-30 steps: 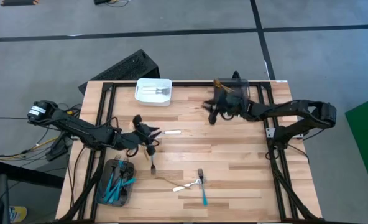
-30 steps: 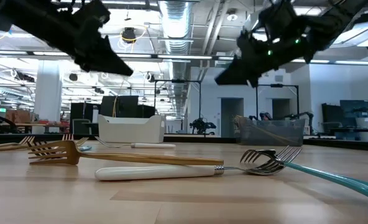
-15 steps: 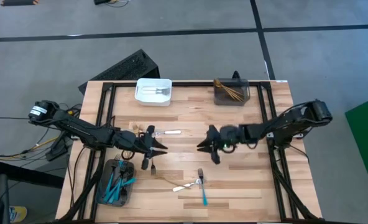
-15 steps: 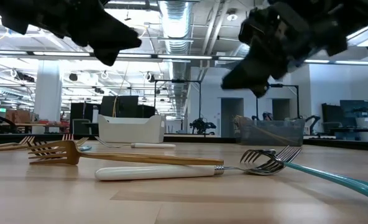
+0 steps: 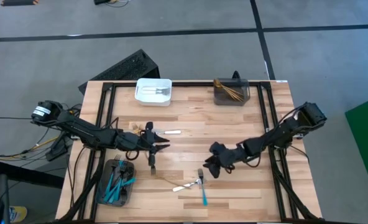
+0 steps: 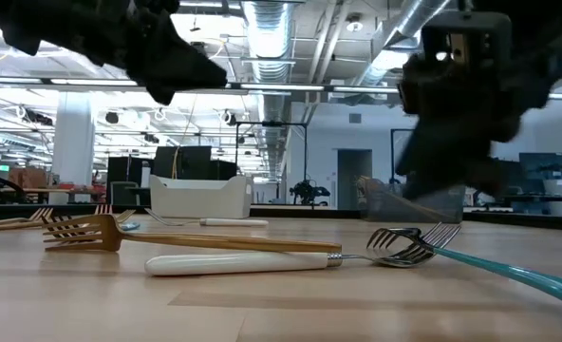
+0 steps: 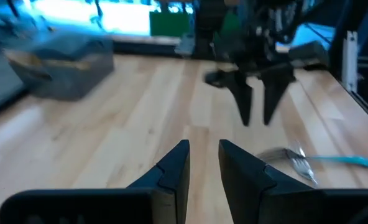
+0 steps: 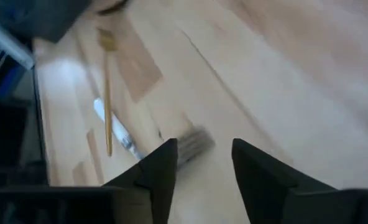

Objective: Sort silverware by color (type)
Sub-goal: Put the blue fork into the bottom black bin

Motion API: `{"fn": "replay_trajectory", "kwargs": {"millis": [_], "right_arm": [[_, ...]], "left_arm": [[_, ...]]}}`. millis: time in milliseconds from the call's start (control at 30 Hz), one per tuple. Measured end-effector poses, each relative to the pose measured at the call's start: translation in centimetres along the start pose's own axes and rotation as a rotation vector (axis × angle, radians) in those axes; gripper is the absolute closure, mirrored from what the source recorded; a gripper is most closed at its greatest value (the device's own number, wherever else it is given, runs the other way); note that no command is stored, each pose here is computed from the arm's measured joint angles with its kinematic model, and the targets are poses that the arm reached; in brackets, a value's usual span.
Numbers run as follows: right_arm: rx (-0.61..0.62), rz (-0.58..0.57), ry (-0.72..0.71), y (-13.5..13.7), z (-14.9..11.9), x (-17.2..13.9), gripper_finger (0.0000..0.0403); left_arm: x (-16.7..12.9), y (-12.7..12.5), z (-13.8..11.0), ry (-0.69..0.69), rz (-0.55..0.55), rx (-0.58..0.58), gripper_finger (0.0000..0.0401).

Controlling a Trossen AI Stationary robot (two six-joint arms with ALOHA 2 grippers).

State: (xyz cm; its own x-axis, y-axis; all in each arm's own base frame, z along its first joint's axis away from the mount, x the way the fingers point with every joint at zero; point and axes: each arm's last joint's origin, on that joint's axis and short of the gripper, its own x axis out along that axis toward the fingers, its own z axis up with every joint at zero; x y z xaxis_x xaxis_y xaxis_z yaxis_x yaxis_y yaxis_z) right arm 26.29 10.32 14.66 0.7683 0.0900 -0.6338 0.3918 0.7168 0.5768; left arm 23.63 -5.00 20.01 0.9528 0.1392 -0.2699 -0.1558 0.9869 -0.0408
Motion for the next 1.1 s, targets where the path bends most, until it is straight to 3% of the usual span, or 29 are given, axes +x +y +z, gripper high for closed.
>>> {"fn": "replay_trajectory", "kwargs": {"millis": [67,133,233,433,600,733,967,1100], "right_arm": [[0.135,-0.04,0.055,0.0,-0.6,-0.1,0.0215],[0.194,-0.096,0.112,0.4,-1.2,-0.4,0.0211],[0.208,-0.143,0.128,1.5,-1.7,-0.9,0.021],[0.236,-0.124,0.054,3.1,-1.7,-1.2,0.0211],[0.288,-0.178,0.034,2.8,-1.9,0.6,0.0212],[0.32,-0.235,0.098,2.0,-2.4,2.9,0.0212],[0.281,-0.1,0.185,3.3,-1.4,5.1,0.0212],[0.269,-0.08,0.198,3.3,-0.7,5.8,0.0212]], "left_arm": [[0.0,0.0,0.3,-0.035,0.025,0.027,0.0329],[0.0,0.1,0.6,-0.065,0.044,0.057,0.0329],[-0.1,0.0,1.1,-0.108,0.038,0.108,0.0329],[-0.1,-0.1,1.2,-0.119,0.032,0.147,0.0329],[0.0,0.0,0.5,-0.05,0.035,0.184,0.0329],[0.0,0.0,0.3,-0.03,0.039,0.242,0.0329],[0.0,0.0,0.5,-0.048,0.037,0.321,0.0329],[0.0,0.1,0.5,-0.044,0.043,0.326,0.0329]]}}
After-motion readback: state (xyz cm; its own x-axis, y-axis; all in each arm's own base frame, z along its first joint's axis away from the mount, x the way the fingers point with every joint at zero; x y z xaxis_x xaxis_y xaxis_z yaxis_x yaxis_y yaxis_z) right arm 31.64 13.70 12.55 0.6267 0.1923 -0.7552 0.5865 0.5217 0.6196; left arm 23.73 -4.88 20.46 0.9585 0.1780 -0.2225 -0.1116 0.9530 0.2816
